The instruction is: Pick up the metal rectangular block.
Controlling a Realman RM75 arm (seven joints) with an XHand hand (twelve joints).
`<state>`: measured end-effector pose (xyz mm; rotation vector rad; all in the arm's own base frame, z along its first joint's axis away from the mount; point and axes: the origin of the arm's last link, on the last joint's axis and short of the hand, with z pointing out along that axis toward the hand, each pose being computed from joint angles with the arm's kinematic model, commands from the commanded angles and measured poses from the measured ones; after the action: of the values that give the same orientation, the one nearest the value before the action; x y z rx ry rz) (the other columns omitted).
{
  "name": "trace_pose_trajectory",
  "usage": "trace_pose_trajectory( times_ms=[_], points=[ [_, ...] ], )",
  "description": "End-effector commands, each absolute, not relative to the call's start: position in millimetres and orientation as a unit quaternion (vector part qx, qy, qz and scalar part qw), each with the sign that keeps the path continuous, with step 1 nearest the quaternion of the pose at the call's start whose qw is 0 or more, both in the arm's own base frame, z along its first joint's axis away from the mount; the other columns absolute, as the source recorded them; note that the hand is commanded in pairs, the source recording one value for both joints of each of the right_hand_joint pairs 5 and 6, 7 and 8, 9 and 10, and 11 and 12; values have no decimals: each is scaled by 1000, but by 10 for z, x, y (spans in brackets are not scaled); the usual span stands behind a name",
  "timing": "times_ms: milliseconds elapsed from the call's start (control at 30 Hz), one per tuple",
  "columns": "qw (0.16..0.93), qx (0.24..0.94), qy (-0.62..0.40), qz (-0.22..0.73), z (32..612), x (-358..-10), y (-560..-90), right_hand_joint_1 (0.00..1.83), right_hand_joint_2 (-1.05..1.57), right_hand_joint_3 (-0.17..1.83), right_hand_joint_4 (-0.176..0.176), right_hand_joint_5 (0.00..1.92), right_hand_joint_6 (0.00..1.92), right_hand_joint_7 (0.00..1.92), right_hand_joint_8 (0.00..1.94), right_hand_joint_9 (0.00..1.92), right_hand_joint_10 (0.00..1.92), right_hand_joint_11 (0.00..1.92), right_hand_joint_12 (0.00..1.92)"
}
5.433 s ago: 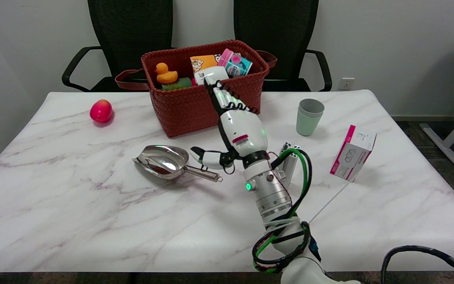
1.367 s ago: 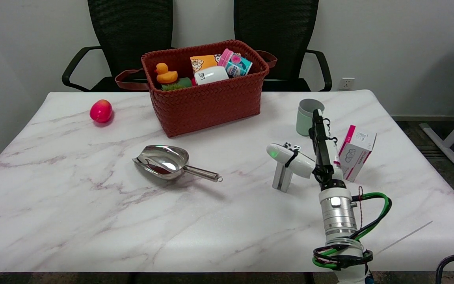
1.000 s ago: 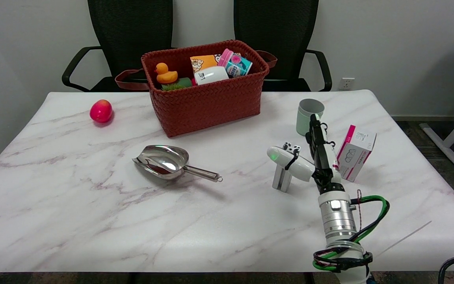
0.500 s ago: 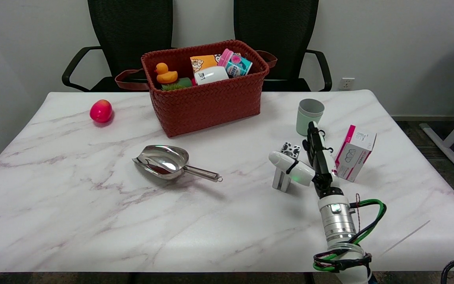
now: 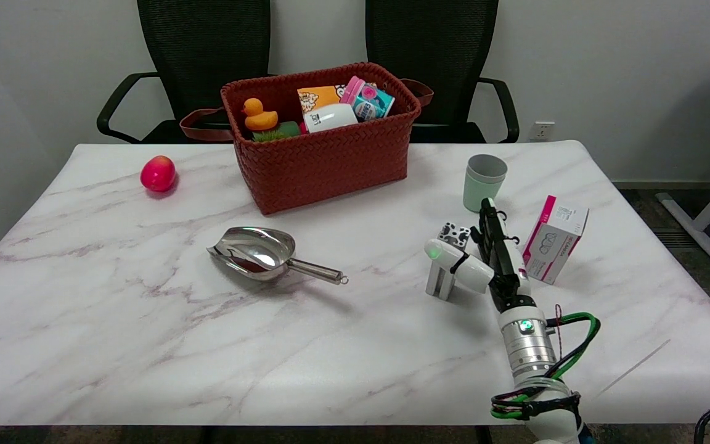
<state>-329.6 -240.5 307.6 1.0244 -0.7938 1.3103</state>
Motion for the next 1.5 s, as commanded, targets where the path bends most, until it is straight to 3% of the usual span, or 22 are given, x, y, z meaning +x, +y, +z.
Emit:
trace_pose_trajectory(
  times_ms=[33,933,1067,1500],
  points=[
    [595,442,-370,560,3065,-3356,-2459,917,607,-175,0,0,0,0,0,0,0,148,148],
    [591,446,-400,540,2959,-3427,-2466,984,586,-175,0,0,0,0,0,2,2,180,180],
    [590,445,-401,541,2957,-3423,-2467,988,593,-175,0,0,0,5,5,76,76,205,205],
    [576,441,-412,551,2943,-3435,-2460,985,622,-175,0,43,43,334,334,275,275,335,335]
  ],
)
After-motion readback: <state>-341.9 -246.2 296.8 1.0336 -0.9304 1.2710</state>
